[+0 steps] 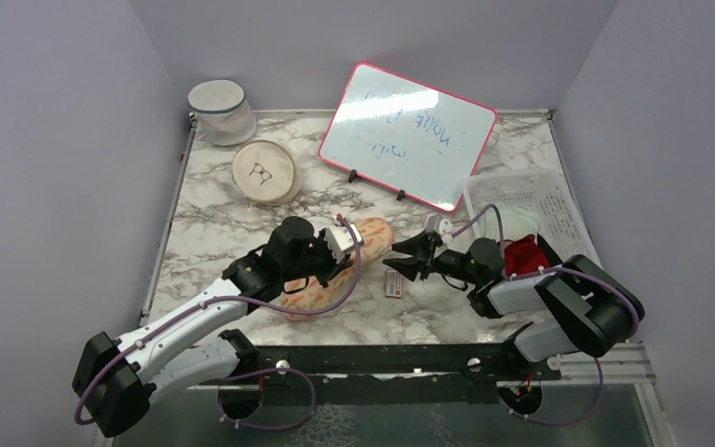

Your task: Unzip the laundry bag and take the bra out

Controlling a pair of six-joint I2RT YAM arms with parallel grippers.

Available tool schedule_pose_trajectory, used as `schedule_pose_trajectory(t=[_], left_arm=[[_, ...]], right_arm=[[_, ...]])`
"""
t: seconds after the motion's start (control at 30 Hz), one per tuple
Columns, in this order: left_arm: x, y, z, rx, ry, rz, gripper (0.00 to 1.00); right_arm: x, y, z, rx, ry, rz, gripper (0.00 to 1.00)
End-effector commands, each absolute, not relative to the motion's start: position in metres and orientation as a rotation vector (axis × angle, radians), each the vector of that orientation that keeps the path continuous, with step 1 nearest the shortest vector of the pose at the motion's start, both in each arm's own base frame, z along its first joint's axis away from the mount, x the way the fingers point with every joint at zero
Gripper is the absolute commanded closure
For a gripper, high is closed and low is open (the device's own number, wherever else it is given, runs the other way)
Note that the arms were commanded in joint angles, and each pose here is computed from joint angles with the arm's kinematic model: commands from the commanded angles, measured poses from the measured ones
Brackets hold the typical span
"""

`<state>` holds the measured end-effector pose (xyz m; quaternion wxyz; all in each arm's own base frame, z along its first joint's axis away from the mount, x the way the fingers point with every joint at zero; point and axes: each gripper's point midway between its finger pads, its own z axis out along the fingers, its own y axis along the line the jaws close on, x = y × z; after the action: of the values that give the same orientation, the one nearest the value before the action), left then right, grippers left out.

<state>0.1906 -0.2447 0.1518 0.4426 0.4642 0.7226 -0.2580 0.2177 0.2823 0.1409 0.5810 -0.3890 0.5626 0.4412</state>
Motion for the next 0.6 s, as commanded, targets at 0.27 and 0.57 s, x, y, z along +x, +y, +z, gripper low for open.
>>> schedule_pose_trajectory(t=[0.27, 0.57], left_arm=[[0.183, -0.258, 0.155, 1.184, 1.749, -0.716, 1.0], [0.185, -0.256, 0.147, 1.184, 1.774, -0.692, 1.0]], right_arm=[[0.22, 0.287, 0.145, -0.93, 1.27, 1.028, 0.72], [0.231, 0.289, 0.132, -0.905, 1.369, 1.02, 0.99]])
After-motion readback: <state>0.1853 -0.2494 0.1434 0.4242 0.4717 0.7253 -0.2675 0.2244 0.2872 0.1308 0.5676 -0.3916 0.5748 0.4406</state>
